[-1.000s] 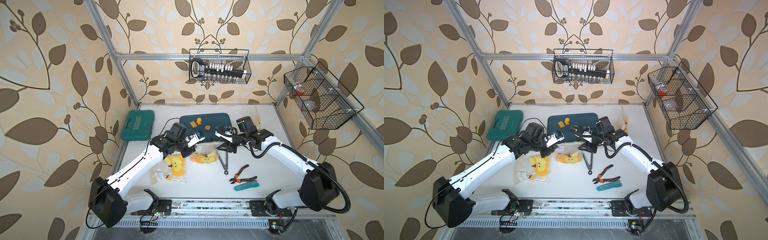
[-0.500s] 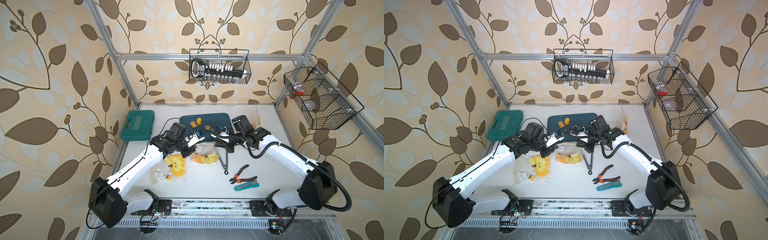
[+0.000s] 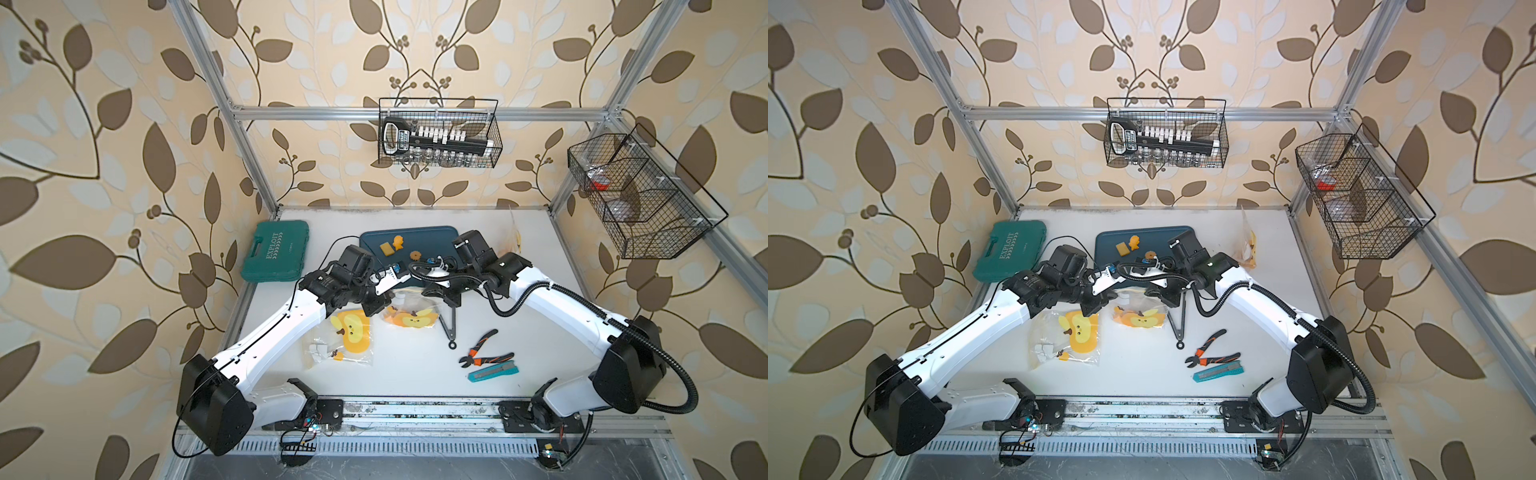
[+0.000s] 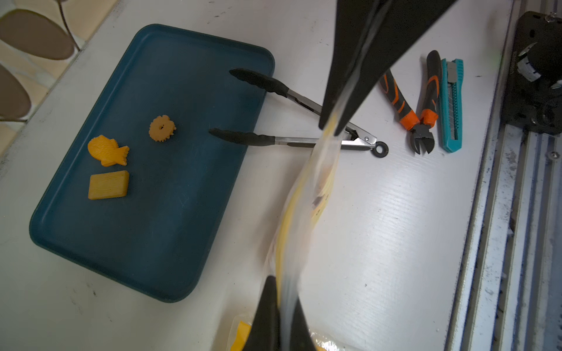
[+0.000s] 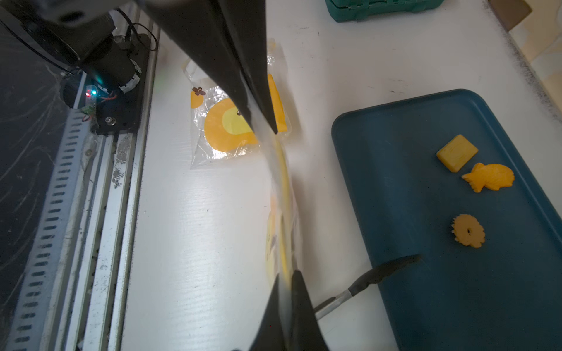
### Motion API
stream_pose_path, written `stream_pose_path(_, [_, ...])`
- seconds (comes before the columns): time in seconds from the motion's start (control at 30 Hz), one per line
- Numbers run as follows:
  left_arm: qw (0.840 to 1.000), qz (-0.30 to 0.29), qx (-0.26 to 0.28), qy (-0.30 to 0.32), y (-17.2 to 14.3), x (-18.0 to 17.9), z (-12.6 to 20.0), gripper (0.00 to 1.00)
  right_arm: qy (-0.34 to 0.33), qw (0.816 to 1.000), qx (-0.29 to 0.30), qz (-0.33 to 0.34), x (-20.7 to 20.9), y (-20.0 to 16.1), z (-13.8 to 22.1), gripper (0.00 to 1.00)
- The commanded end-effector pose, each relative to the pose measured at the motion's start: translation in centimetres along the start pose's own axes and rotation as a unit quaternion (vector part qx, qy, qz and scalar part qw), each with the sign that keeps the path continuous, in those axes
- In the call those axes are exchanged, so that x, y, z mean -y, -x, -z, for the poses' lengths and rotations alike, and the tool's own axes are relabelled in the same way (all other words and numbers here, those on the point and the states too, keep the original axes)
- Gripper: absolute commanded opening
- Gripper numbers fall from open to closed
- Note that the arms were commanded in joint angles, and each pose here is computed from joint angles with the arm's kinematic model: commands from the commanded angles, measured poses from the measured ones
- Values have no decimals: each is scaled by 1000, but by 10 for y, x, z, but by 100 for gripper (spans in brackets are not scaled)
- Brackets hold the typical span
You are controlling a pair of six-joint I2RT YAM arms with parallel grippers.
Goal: Put the cookies into a resealable bag to prevent moisture
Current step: Close the ziploc bag at the center of the board.
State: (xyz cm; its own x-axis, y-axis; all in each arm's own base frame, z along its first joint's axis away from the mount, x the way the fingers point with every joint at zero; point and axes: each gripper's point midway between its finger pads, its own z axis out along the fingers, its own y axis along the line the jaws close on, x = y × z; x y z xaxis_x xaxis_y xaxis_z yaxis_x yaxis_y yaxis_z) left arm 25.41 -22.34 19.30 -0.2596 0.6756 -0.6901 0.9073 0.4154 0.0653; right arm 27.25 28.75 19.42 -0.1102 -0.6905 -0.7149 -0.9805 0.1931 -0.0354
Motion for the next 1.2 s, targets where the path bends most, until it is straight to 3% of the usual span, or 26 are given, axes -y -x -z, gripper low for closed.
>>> stream_pose_path(0.0, [999,-13,45,1,22,1,17,0,1,1000,8,21,-1,12,0,32])
stream_pose_path(0.03, [999,-14,48,-1,23,2,18,0,4,1000,10,23,-2,14,-1,8])
stream_pose_path(0.07, [999,-14,51,-2,24,2,19,0,8,1000,9,25,-3,15,-1,0])
stream_pose_path(0.1, [999,-15,52,-2,24,3,20,0,13,1000,7,24,-5,15,-2,0])
stream_pose_path(0.17, [998,-16,55,-5,25,4,20,0,13,999,15,30,-4,18,-3,23])
stream_pose_path(0.23, [998,-17,58,-6,26,5,22,0,18,999,15,31,-6,19,-6,0])
stream_pose_path(0.27, [998,-19,60,-7,26,6,22,0,23,999,15,31,-7,20,-6,0])
stream_pose_path(0.3, [998,-20,61,-8,27,7,23,0,23,999,15,32,-6,20,-7,8])
stream_pose_path(0.33, [998,-21,63,-9,27,7,23,0,21,999,16,33,-6,21,-8,36])
stream_pose_path(0.37, [998,-21,64,-11,27,8,23,0,20,999,18,36,-5,22,-10,28])
stream_pose_path(0.4, [998,-21,64,-12,27,9,23,0,22,999,18,37,-6,23,-10,3])
stream_pose_path(0.43, [997,-22,66,-14,27,9,24,0,24,999,21,39,-7,25,-10,0])
stream_pose_path(0.5, [997,-23,68,-16,28,10,24,0,23,998,32,45,-7,30,-11,40])
stream_pose_path(0.53, [997,-23,68,-16,28,10,24,0,24,998,36,49,-8,32,-12,34])
stream_pose_path(0.6, [997,-24,67,-18,28,11,24,0,31,997,39,54,-11,37,-14,0])
stream_pose_path(0.63, [997,-23,67,-19,28,11,24,0,34,997,41,56,-12,39,-16,5])
stream_pose_path(0.67, [997,-23,68,-20,28,11,24,0,35,997,43,59,-12,40,-18,37])
stream_pose_path(0.7, [997,-23,68,-21,28,12,24,0,36,996,45,62,-14,41,-20,41])
stream_pose_path(0.77, [997,-23,67,-23,28,12,23,0,45,996,43,63,-17,43,-24,0])
stream_pose_path(0.83, [997,-23,67,-23,28,12,23,0,48,996,43,64,-18,44,-25,8])
stream_pose_path(0.87, [997,-23,67,-22,28,12,23,0,44,996,46,65,-17,44,-25,26])
stream_pose_path(0.93, [997,-24,67,-22,28,12,23,0,38,996,46,64,-17,42,-25,0])
stream_pose_path(1.0, [997,-23,65,-20,27,11,23,0,30,997,47,61,-16,40,-21,0])
stream_pose_path(1.03, [998,-23,64,-17,26,10,23,0,19,997,49,57,-12,37,-20,26])
stream_pose_path(1.07, [998,-23,62,-13,26,9,22,0,10,997,49,51,-9,32,-18,32])
stream_pose_path(1.17, [998,-19,52,-1,22,4,20,0,-5,999,43,16,1,17,-8,0])
